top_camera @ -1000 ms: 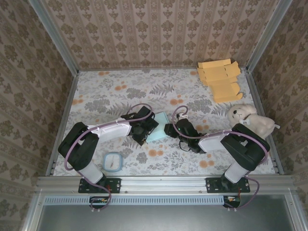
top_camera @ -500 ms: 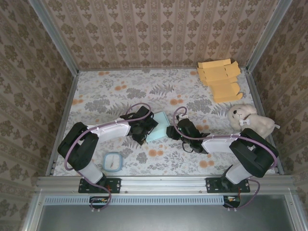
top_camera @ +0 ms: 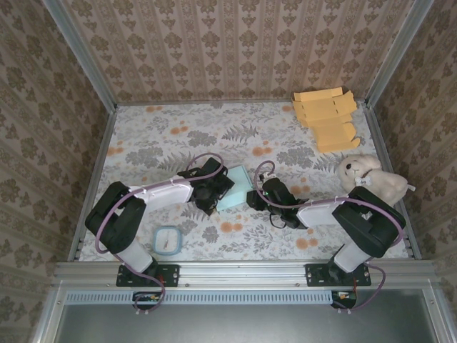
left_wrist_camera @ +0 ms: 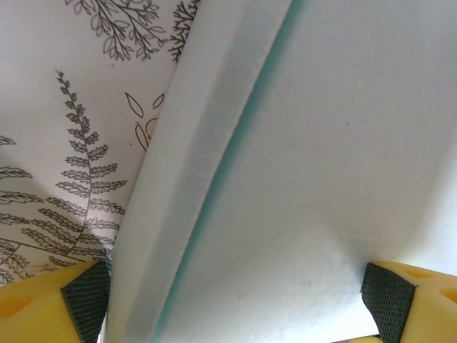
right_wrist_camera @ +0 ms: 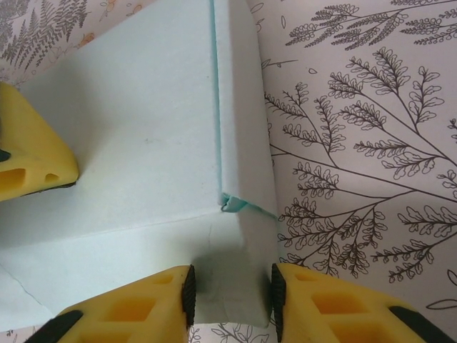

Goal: Fold the paper box

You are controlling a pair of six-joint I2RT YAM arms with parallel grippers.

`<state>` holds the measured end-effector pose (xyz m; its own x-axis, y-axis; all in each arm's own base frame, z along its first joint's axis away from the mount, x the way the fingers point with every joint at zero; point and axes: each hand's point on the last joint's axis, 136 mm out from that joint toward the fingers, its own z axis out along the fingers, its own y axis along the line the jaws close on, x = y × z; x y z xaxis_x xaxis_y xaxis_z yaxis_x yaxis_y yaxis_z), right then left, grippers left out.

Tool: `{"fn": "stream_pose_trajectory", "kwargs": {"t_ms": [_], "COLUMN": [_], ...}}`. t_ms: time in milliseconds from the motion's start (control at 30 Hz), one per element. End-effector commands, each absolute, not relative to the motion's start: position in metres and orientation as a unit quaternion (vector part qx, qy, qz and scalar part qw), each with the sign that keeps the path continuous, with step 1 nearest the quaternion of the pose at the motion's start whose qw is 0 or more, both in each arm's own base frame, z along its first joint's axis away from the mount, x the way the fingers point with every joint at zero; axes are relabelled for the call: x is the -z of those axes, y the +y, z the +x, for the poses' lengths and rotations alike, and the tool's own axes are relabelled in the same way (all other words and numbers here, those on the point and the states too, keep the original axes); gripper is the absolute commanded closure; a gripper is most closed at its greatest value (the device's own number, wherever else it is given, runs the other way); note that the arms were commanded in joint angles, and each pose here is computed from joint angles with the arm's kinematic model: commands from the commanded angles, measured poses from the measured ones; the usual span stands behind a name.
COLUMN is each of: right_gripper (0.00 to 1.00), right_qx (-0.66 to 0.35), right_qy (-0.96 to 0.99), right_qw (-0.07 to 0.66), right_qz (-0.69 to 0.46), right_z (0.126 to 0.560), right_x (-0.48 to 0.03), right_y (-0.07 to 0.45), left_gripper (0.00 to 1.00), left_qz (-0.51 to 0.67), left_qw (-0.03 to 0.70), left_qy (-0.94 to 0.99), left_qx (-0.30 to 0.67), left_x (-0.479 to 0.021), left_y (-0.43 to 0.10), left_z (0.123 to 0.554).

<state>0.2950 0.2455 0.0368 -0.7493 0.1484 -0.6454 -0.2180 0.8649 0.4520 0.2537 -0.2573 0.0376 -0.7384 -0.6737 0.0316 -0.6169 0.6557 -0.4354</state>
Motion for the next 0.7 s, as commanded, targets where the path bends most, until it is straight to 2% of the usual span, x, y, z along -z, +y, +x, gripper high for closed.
{"fn": "stream_pose_trajectory", "kwargs": {"t_ms": [0,233,667], "right_gripper": [0.67,0.68,0.62], "right_qx": [-0.24,-0.225,-0.203], "right_qy": [0.905,0.901,0.884], "right_qw": [0.35,0.367,0.41], "right_qz": [-0.029,-0.042,-0.097], "right_z": [0.291,0.302,0.319], "right_x": [-0.022,-0.012,0.002], "right_y": [0.24,0.243,0.263], "left_gripper": [0.06,0.06,0.07], "left_qz": [-0.371,-0.369,-0.36], "left_qw": [0.048,0.046,0.033], "left_qy": [0.916,0.917,0.92], "left_qx": [0.146,0.144,0.15], "left_x": [-0.013,-0.011,-0.005], "left_y": [-0.228,-0.228,-0.236], "left_z": [0.233,0.233,0.234]}}
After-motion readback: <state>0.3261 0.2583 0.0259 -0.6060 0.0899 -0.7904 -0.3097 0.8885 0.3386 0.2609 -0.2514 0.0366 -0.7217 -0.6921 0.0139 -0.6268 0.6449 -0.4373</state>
